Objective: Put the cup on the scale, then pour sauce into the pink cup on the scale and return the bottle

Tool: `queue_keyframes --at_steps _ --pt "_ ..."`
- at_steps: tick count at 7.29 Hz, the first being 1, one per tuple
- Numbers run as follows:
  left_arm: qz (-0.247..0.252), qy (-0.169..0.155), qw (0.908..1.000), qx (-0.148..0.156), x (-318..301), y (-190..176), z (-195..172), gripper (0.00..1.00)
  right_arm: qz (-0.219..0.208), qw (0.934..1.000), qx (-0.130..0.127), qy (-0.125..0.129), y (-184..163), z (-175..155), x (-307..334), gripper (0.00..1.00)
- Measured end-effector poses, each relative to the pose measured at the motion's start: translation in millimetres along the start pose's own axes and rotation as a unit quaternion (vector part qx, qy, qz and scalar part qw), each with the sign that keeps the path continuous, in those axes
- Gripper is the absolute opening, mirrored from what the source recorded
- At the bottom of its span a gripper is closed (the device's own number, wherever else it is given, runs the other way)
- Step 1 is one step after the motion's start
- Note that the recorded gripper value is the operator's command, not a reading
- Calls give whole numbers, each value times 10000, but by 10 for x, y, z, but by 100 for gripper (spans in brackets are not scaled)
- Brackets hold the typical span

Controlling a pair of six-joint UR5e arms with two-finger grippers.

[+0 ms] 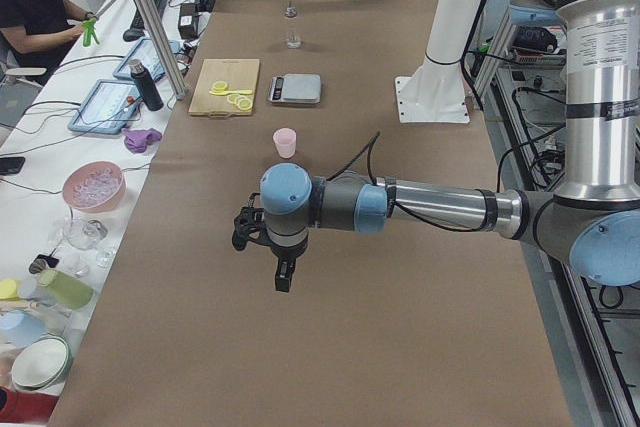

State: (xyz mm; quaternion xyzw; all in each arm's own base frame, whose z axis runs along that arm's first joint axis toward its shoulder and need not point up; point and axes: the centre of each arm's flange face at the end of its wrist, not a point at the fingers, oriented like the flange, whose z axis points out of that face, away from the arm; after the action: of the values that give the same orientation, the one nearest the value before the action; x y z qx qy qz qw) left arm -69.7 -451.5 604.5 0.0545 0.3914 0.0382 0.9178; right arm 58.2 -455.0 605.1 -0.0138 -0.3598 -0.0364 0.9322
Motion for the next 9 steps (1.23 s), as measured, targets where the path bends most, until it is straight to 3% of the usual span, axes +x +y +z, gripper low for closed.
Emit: queue_keyframes --at_steps 5,7,9 --pt "-258 269 9993 67 118 -75 -76 99 53 9994 20 -356 -34 34 -39 100" --pt "-493 295 9977 363 505 -407 -394 99 50 9994 17 -355 -37 49 -24 100" --pt "-745 404 9953 468 1210 -687 -622 98 77 9993 -11 -364 -4 83 2 100"
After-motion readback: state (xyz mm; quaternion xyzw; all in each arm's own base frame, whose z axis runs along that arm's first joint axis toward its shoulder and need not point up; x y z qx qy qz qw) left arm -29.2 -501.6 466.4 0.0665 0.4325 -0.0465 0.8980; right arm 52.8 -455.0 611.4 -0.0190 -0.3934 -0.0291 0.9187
